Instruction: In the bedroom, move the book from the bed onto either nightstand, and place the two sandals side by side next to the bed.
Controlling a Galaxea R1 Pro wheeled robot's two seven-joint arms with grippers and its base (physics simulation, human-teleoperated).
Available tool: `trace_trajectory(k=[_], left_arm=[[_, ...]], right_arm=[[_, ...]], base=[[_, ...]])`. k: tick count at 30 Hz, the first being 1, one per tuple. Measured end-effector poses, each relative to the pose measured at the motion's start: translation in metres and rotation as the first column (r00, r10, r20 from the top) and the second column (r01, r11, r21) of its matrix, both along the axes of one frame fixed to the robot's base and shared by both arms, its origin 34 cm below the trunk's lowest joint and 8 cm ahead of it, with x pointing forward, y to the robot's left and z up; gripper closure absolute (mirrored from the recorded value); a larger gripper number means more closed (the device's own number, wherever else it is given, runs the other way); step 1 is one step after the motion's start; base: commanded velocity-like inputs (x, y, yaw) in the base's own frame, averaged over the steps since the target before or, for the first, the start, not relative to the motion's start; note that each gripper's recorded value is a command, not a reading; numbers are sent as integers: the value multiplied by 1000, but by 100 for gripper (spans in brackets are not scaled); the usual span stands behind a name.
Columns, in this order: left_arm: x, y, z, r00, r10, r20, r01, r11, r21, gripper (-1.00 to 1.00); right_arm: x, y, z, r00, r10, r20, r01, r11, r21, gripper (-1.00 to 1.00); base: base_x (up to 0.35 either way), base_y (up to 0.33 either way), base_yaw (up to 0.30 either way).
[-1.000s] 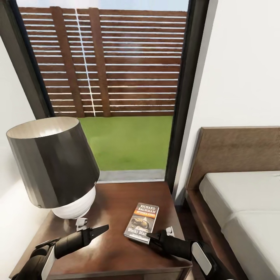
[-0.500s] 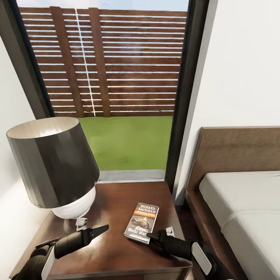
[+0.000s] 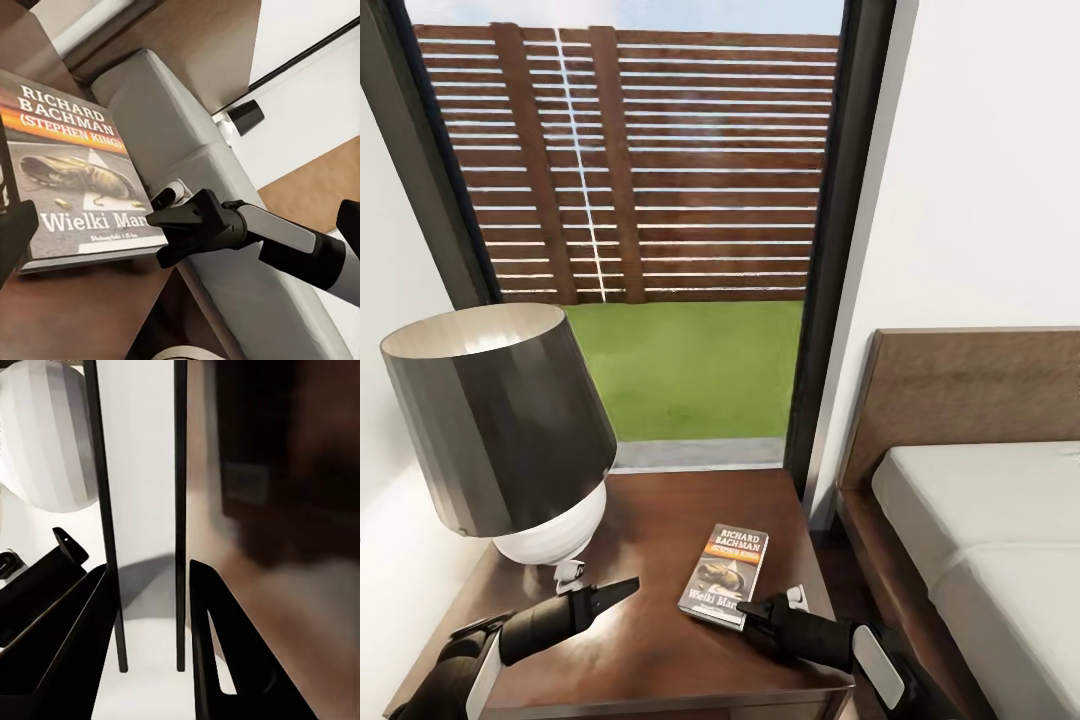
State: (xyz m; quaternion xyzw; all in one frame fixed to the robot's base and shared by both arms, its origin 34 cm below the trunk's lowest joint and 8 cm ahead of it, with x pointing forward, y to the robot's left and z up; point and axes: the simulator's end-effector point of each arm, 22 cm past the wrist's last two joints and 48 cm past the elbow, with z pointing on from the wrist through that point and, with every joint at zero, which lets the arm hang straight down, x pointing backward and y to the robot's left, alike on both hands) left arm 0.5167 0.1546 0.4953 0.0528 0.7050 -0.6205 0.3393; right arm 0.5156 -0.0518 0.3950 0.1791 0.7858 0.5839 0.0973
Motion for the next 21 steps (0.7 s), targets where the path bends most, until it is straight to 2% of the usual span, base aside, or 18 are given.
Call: trace_trajectory(k=[3,5,21], left_arm=[[0,0,4,1000,0,8,0,1000,0,-100],[0,0,7,1000,-1,16,1,1000,0,-100],[0,0,13,1000,-1,28,1,1000,0,-100]], right_arm=[[-2,0,-1,1000,4,-3,-4,1000,-6,100],[-5,-1,-3,1000,16,0,-16,999,-34,100],[-3,-1,2,1000,16,12,-15,999,-34,100]], base=[[0,0,0],[0,0,0],[0,0,0]])
